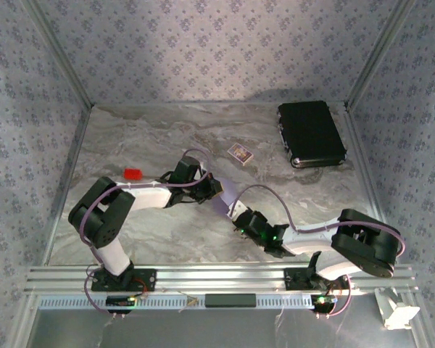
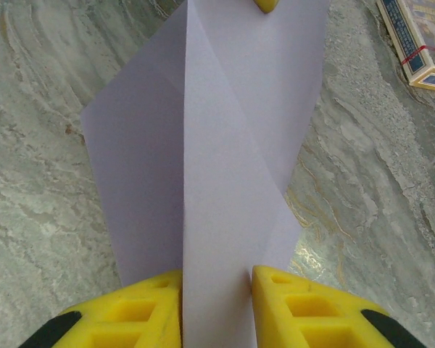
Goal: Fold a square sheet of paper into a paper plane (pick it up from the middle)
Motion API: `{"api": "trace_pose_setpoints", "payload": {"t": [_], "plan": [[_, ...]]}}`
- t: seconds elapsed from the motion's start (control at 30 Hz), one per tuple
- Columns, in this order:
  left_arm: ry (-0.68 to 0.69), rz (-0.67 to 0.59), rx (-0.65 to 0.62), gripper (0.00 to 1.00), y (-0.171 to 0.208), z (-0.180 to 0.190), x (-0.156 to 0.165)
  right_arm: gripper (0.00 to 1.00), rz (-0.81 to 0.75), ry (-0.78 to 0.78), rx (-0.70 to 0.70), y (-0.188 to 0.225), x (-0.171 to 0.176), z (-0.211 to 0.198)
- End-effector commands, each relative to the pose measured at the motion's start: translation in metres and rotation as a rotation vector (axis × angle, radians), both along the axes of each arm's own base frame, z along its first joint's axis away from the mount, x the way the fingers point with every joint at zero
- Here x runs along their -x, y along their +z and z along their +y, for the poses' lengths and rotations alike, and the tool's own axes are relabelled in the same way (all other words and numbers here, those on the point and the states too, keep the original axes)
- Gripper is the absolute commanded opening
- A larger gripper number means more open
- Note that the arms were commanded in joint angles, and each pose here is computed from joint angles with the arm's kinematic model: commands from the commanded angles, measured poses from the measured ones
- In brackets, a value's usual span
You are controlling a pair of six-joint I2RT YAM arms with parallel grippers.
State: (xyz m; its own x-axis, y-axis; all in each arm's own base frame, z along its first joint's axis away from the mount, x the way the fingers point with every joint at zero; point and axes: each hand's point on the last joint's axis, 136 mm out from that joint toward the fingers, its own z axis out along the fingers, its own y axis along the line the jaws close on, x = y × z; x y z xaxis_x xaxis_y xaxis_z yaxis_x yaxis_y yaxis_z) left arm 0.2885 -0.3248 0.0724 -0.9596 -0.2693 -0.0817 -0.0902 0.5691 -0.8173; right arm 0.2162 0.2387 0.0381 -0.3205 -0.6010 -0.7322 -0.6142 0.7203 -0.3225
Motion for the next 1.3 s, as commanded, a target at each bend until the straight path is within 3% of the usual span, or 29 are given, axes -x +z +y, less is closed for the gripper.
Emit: {"api": "trace_pose_setpoints", "payload": {"t": [0.0,1.27], "plan": [[-0.026,-0.001,0.007,0.01,0.0027,-0.003,-0.0015,0.29,-0.018,-0.039,-0.017,0.006,-0.0054,-0.0028],[-0.029,0.011,0.009,0.01,-0.0011,0.0,-0.0003,0.32,0.008,-0.013,-0.057,0.0086,-0.0064,0.0006]]}}
